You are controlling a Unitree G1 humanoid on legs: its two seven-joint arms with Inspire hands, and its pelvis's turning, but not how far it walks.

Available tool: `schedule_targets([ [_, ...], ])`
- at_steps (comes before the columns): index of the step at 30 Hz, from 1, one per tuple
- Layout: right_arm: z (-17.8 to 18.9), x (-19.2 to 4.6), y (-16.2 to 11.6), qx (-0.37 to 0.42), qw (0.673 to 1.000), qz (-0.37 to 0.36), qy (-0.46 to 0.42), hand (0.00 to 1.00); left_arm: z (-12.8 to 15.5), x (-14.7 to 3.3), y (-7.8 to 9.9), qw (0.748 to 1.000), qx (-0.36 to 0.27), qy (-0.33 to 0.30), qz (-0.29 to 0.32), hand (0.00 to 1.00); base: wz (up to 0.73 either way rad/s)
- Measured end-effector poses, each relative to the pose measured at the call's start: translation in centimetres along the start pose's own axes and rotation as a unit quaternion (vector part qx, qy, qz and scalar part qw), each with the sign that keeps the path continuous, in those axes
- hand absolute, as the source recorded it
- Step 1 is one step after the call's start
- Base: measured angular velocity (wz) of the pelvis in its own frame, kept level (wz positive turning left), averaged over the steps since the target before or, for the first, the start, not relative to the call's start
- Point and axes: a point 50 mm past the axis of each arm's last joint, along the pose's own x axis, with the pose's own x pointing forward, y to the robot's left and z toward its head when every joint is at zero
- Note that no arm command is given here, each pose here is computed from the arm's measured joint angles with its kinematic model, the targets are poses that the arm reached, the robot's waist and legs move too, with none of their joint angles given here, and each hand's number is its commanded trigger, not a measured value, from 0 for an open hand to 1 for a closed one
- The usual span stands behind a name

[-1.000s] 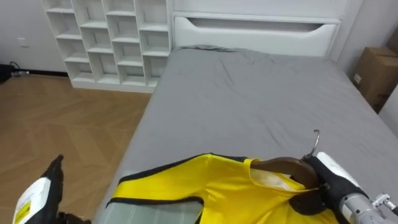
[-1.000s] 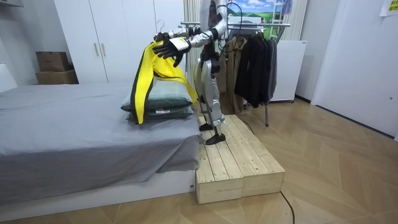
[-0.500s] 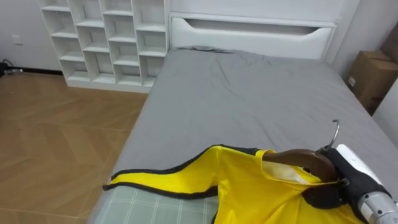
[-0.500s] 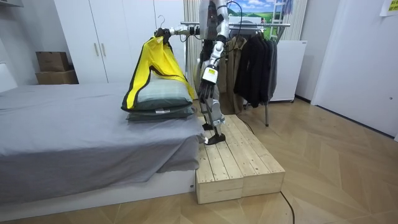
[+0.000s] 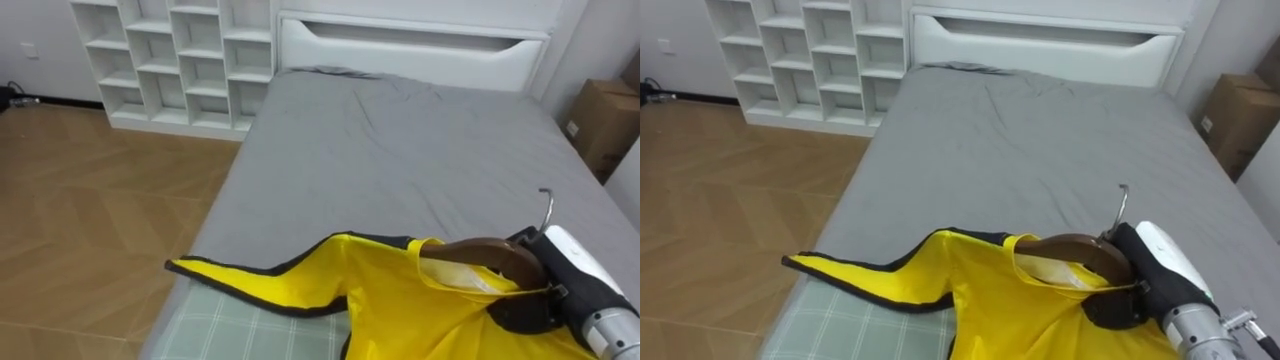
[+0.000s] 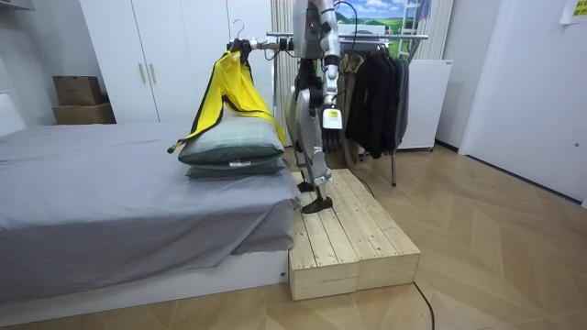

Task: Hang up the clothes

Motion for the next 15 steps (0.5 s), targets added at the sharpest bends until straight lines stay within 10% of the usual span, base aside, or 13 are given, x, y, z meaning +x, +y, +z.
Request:
schedule_targets([
  [15,-0.51,-0.36,-0.38,0.003,1.000,-0.010,0.024,1.00,-0.01,-0.08,-0.51,1.000,0.017,0.010,-0.020,0.00,0.00],
])
